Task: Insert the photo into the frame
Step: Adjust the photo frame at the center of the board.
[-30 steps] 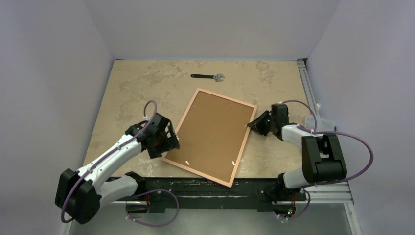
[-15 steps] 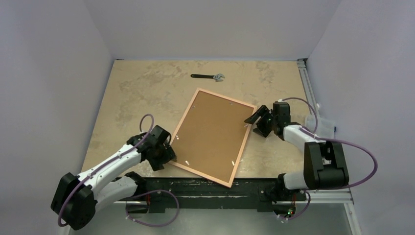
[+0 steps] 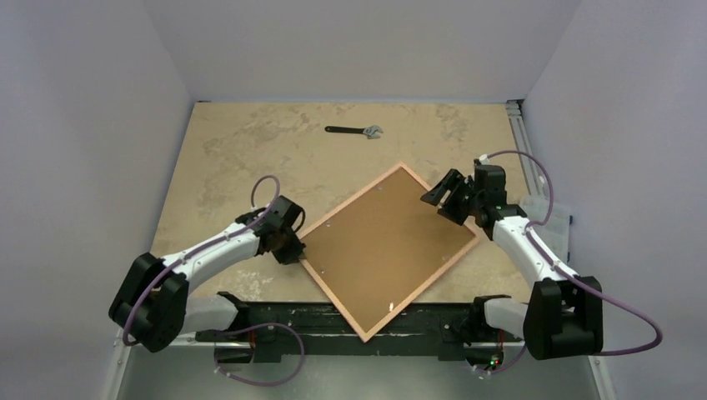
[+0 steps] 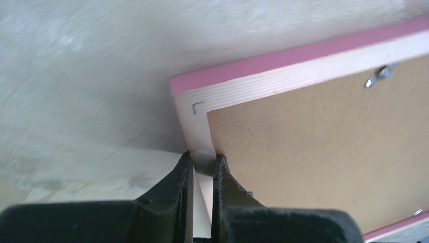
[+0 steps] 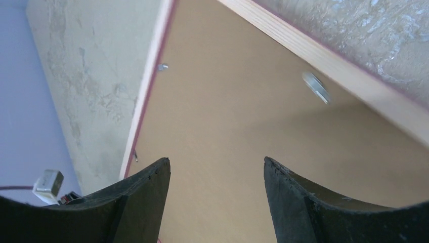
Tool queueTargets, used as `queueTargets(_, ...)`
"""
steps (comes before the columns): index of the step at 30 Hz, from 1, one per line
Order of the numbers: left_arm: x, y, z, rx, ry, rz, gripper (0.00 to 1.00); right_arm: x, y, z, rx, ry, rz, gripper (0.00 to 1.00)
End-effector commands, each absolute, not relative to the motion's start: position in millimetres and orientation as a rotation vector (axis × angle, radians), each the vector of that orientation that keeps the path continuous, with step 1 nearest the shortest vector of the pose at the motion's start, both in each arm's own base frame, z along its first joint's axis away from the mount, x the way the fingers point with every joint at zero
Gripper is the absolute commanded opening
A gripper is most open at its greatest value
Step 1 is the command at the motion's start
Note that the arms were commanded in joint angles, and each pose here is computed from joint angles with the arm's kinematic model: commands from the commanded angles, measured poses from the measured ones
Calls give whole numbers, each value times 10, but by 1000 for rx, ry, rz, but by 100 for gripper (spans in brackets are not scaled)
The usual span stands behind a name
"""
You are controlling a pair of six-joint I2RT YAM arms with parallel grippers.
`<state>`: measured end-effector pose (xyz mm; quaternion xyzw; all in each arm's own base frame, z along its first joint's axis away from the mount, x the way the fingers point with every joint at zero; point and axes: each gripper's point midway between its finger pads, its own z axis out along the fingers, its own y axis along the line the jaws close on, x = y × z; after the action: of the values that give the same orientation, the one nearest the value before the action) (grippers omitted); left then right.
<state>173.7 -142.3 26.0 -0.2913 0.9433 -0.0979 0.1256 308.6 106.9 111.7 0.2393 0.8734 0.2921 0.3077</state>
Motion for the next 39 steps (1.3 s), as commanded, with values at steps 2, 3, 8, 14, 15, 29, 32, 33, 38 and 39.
queueTargets(2,1997,-1385,153,-370,2809,-126,0,3039,1051,1290,522,2330,739,66)
queueTargets(3,2056,-1388,128,-339,2819,-104,0,3039,1031,1289,521,2333,723,66)
queueTargets(8,2426,-1460,71,-292,2864,-54,0,3066,890,1300,521,2340,610,67)
queueTargets(14,2695,-1553,434,-264,2802,-113,42,3098,647,1256,543,2367,415,76)
queueTargets(15,2704,-1569,530,-262,2781,-144,52,3104,604,1238,557,2368,385,78)
queueTargets(29,2101,-1742,772,-431,2683,-659,97,3059,-100,616,877,2473,67,93)
queueTargets(32,2090,-1775,742,-477,2671,-730,98,2988,-238,464,949,2493,68,93)
queueTargets(33,2093,-1792,730,-485,2671,-753,97,2971,-254,420,957,2504,72,93)
queueTargets(38,2110,-1890,670,-511,2687,-828,98,2955,-148,323,921,2570,158,93)
queueTargets(39,2115,-1912,661,-515,2687,-843,98,2954,-100,312,910,2584,193,92)
